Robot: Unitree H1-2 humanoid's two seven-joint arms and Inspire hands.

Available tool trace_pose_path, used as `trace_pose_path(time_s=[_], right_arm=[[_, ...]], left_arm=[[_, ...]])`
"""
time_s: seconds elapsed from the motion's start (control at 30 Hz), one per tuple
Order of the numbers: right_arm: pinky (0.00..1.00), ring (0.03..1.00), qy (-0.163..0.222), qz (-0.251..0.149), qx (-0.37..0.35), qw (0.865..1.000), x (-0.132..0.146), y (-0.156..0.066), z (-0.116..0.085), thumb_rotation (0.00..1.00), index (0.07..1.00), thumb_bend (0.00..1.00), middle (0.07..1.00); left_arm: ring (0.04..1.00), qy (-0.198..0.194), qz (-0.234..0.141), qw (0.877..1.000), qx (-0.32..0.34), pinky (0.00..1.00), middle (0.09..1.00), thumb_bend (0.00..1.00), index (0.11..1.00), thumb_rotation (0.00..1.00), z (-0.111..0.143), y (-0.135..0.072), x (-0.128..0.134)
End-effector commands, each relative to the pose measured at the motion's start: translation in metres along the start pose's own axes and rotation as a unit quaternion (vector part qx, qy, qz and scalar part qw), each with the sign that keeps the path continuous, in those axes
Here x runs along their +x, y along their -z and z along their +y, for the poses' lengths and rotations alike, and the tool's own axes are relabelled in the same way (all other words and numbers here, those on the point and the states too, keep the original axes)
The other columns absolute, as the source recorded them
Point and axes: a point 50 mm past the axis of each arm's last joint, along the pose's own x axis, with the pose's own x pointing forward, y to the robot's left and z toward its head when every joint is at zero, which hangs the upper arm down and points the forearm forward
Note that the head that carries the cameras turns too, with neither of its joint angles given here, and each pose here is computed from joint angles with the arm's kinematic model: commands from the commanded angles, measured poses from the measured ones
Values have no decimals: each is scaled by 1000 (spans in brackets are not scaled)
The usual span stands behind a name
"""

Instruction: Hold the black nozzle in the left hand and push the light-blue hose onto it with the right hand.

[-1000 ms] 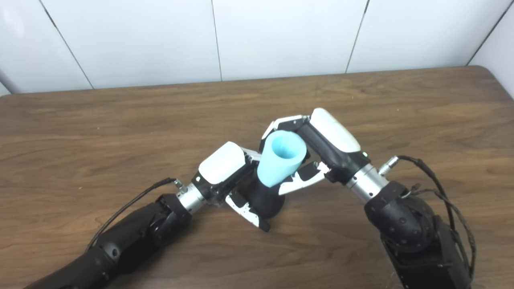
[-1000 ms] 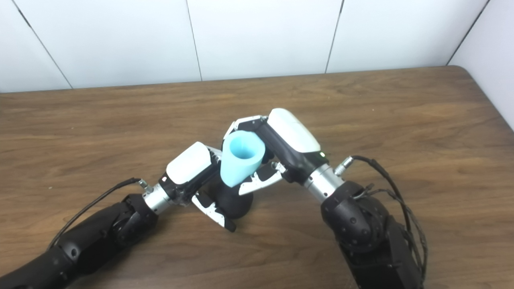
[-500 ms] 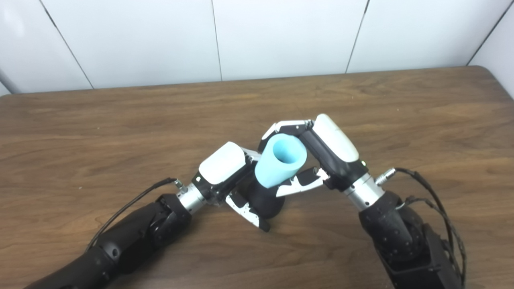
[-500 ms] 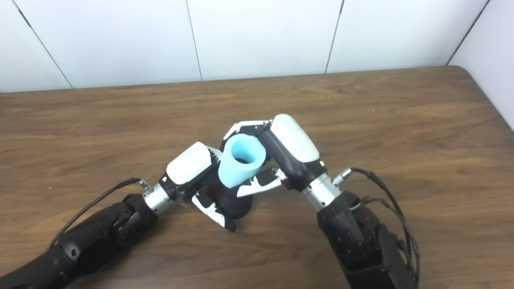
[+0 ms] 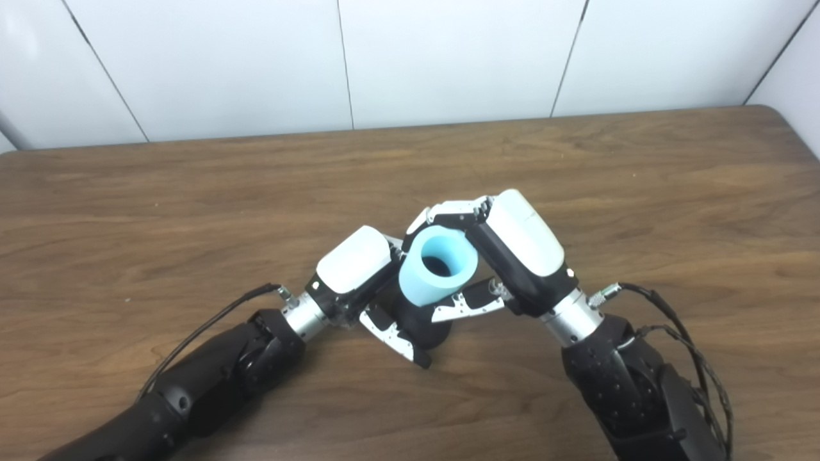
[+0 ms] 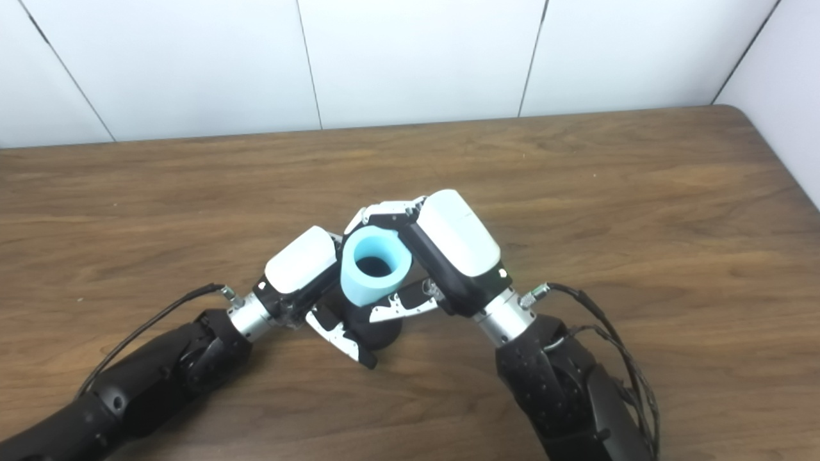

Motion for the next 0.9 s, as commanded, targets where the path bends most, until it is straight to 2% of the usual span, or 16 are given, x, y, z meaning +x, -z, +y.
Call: trace_pose_path(time_s=[0.0,0.03,0.13,0.23,0.63,0.87], right_arm=[[220,356,-42,22,-39,998,-1,6,0,0,506,525,473],[211,343,-46,26,-39,998,0,4,-2,0,510,525,469],[115,191,-59,35,-33,997,3,1,-7,0,503,525,460],[72,130,-67,46,-22,996,8,-3,-14,0,486,529,469],[77,126,-112,81,-41,990,21,-17,-41,0,483,529,469],[76,125,-104,77,-48,990,20,-19,-41,0,483,529,469]], left_arm=[[461,83,42,991,-100,364,503,520,468,0,-101,-35,-50],[461,84,42,991,-101,364,503,520,468,0,-101,-35,-49],[468,83,42,991,-100,374,503,520,468,0,-101,-34,-49],[460,83,43,990,-102,367,502,520,469,0,-102,-34,-49],[477,90,44,990,-103,382,507,519,466,0,-103,-34,-47],[474,88,45,990,-102,378,506,519,466,0,-103,-34,-47]])
